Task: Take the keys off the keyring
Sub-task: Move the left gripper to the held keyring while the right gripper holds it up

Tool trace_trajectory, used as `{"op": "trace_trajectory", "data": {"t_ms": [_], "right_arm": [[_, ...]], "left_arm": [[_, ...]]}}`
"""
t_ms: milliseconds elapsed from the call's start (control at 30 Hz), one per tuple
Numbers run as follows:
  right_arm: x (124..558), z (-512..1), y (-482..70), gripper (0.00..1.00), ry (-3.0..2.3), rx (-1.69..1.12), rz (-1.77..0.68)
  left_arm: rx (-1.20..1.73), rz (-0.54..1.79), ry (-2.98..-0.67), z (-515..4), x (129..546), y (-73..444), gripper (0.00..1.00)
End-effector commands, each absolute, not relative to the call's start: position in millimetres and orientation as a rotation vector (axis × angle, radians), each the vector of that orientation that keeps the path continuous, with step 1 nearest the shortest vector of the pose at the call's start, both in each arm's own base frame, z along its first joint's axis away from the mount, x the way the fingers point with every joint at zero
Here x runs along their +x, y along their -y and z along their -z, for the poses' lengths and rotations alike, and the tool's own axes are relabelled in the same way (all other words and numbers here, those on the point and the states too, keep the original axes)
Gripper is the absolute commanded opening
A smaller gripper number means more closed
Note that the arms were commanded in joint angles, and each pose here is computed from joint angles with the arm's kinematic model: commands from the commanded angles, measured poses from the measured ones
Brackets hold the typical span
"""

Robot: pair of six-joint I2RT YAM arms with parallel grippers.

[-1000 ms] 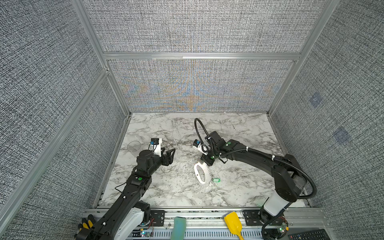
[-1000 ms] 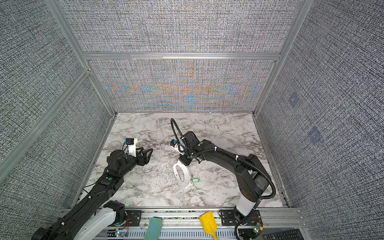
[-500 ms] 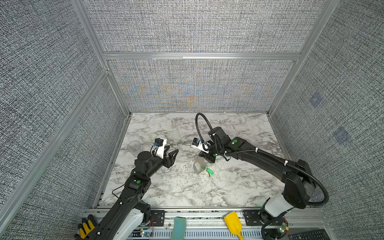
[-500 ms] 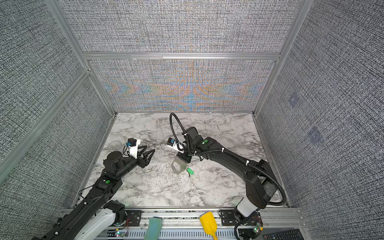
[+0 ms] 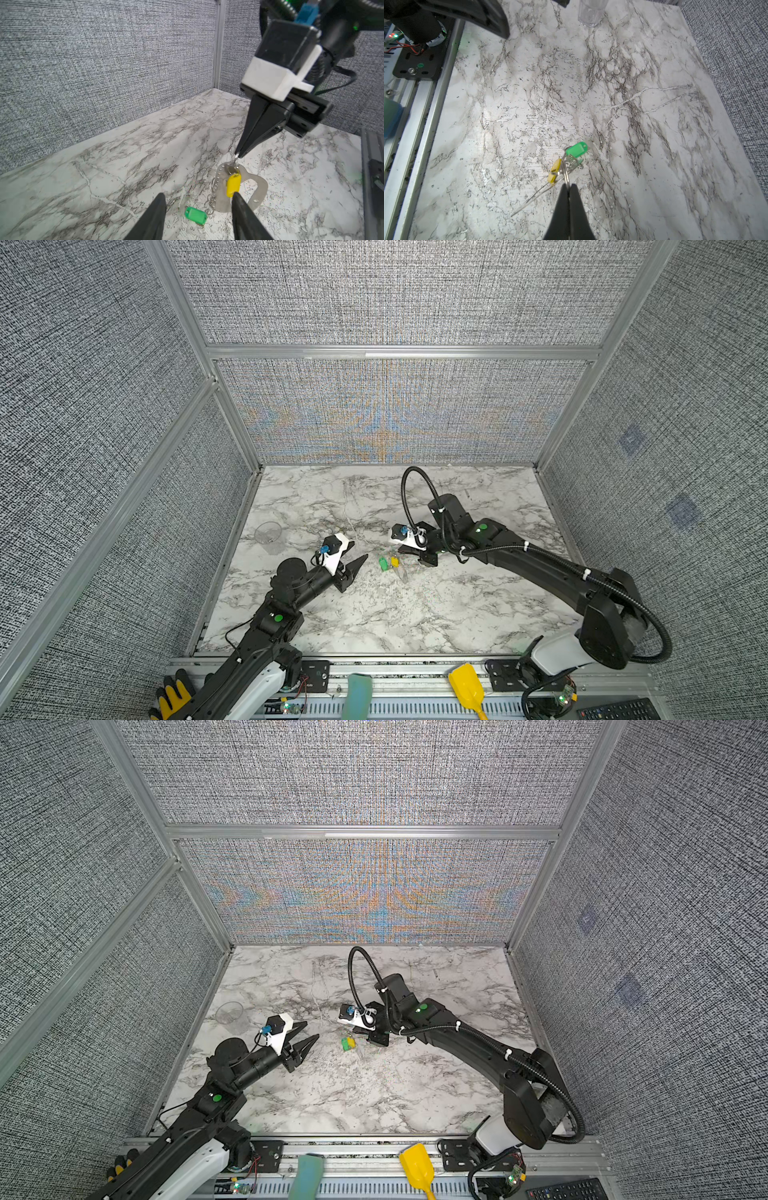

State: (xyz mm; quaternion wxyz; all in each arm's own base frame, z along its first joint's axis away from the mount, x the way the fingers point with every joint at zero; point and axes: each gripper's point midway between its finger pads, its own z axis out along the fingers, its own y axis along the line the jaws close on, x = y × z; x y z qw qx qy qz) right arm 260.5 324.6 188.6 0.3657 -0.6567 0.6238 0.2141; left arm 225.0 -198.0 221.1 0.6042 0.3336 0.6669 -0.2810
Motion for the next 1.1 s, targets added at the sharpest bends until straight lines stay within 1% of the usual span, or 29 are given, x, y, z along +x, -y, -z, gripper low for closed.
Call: {"op": "trace_trajectory", "data": {"t_ms": [0,100,200,467,700,967,1000,1067], "right_arm": [[253,-209,-336,0.0,-1.435,-1.699,-0.631],[249,-207,-335,0.0,-1.435,-1.711,-0.662],[246,-205,-334,0.0,-1.437,-1.721,-0.672],[242,-204,-334,0.0,-1.456,-1.716,-0.711],[235,-204,-333,0.0,-1.464,-1.725,-0.752],[232,-206,-331,0.0,-1.471,-1.716,-0.768],[232,-206,-330,0.0,-1.477,-1.711,-0.77],[233,-207,-329,0.0,-1.484,-1.699,-0.771]], "left_arm": [[0.882,0.624,-1.454,-227,218,209,0.48],[0.941,0.626,-1.44,-224,215,220,0.41],[0.997,0.633,-1.426,-223,213,233,0.36],[1.079,0.617,-1.381,-224,211,252,0.28],[1.128,0.611,-1.381,-218,211,260,0.26],[1.095,0.62,-1.423,-215,218,264,0.25],[1.085,0.625,-1.428,-215,218,263,0.27],[1.06,0.636,-1.435,-214,217,261,0.32]]}}
